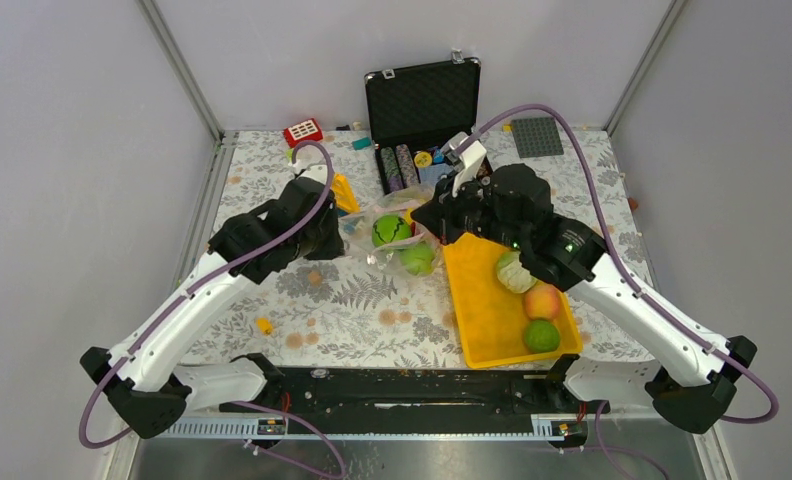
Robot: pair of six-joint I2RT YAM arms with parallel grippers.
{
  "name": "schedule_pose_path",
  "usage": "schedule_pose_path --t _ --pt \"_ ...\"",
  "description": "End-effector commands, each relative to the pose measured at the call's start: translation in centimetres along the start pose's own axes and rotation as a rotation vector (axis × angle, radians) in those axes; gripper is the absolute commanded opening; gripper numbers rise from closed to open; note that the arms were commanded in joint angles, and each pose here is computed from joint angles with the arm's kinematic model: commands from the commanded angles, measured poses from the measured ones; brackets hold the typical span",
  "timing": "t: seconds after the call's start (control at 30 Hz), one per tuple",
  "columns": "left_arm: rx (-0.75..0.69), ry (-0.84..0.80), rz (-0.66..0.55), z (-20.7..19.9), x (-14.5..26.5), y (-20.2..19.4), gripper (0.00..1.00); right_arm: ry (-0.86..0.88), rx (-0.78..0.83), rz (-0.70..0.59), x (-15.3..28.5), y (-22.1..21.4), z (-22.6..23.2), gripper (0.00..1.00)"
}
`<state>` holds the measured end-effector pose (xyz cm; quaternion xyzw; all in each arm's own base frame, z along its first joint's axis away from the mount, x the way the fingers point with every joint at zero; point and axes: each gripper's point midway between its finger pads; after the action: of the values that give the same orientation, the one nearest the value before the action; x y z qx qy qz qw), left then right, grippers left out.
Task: Place the food in the zip-top bag and seal the zipper
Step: Adjust the zipper food storage bag at the center of the board.
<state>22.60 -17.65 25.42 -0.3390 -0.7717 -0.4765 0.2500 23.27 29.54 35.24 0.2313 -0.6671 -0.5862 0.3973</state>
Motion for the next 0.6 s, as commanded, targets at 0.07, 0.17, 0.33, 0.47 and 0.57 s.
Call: schedule_pose_path --t 0.07,0.17,0.33,0.47,0.57 --pt "-0.009 0.232 -0.053 5.2 1.7 0.6 0.02 0.047 0.026 -0.021 0.1 1.3 0.6 0.0" --pt "-0.018 0.118 -0.009 3.1 0.7 -0.1 0.01 0.064 0.001 0.008 -0.6 0.1 0.9 0.0" --pt "-0.018 -0.117 0.023 -1.3 -1.1 -1.0 0.01 0.028 -0.061 0.126 -2.4 -4.5 0.4 0.06" --pt "-0.035 -0.17 0.034 -2.7 -2.3 -1.1 0.0 -0.021 -0.131 0.224 -3.4 -8.2 -0.8 0.16" --pt "-0.033 -0.166 0.042 -3.1 -2.9 -0.9 0.0 -0.063 -0.185 0.25 -3.5 -9.4 -2.0 0.5"
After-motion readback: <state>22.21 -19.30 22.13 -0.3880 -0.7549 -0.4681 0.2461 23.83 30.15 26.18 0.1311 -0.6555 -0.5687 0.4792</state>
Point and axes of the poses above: each gripper's point midway between its finger pads, its own x axis back along the fingers, its own z axis along the line the jaws close on, y = z × x, and after that the axes turned 14 degrees about x, right-handed
